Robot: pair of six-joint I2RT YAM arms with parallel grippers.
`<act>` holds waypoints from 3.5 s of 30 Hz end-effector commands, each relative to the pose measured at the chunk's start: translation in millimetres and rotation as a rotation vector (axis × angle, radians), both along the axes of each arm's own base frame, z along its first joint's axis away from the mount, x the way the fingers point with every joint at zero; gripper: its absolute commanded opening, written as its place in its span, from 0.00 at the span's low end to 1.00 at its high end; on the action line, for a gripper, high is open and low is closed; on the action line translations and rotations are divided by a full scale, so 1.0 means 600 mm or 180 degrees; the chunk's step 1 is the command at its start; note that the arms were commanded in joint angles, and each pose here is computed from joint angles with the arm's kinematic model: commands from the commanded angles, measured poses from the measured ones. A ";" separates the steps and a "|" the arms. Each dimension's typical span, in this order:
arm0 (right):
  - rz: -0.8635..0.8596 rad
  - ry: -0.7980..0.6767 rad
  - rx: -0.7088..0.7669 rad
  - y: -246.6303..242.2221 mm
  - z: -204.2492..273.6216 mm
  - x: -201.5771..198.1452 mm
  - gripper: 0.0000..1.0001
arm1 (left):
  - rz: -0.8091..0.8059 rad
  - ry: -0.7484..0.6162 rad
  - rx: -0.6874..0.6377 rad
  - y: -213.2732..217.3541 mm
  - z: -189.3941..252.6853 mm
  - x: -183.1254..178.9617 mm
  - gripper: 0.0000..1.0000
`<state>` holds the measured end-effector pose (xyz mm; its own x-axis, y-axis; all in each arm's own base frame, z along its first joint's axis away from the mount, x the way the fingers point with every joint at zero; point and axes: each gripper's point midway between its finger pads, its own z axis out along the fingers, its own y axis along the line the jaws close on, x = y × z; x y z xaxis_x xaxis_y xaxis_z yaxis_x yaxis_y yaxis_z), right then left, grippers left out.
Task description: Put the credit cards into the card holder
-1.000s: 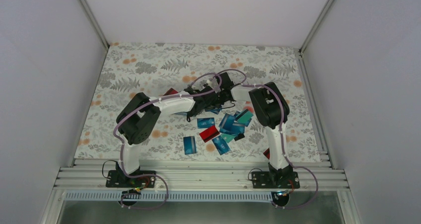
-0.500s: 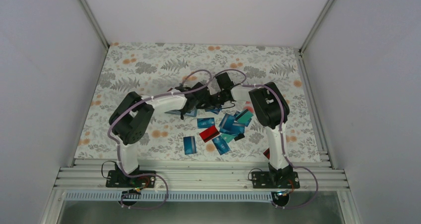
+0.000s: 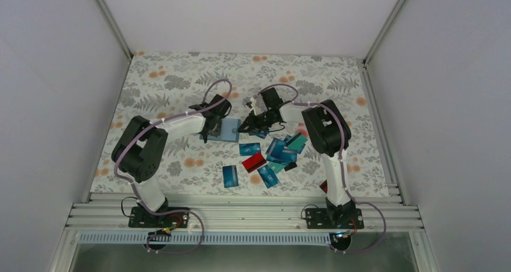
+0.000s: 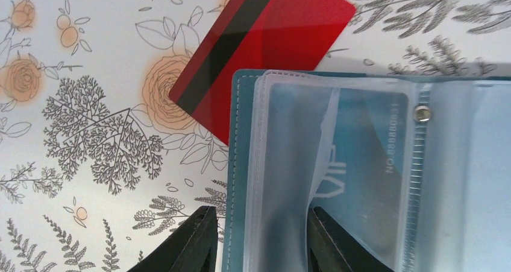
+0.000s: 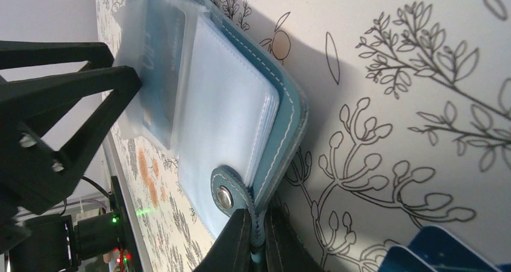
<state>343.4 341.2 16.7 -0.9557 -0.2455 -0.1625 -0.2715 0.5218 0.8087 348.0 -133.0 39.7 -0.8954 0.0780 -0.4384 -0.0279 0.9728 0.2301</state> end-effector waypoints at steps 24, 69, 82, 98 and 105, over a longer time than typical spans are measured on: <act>-0.0460 -0.0097 -0.0908 -0.090 0.063 -0.058 0.39 | -0.0843 -0.0011 -0.1549 -0.100 0.098 -0.057 0.46; -0.0486 0.0040 -0.1081 -0.133 0.071 -0.335 0.45 | -0.1164 0.1172 -0.1392 -0.156 -0.079 -0.363 0.42; -0.0376 0.0408 -0.0627 -0.085 0.068 -0.420 0.50 | -0.1130 0.1067 -0.1473 -0.176 -0.051 -0.365 0.42; -0.0391 0.0678 -0.0549 -0.024 0.028 -0.474 0.54 | -0.1138 0.1079 -0.1484 -0.162 -0.062 -0.378 0.42; -0.0511 0.0764 -0.0602 -0.031 0.008 -0.473 0.54 | -0.1165 0.1087 -0.1489 -0.163 -0.066 -0.379 0.42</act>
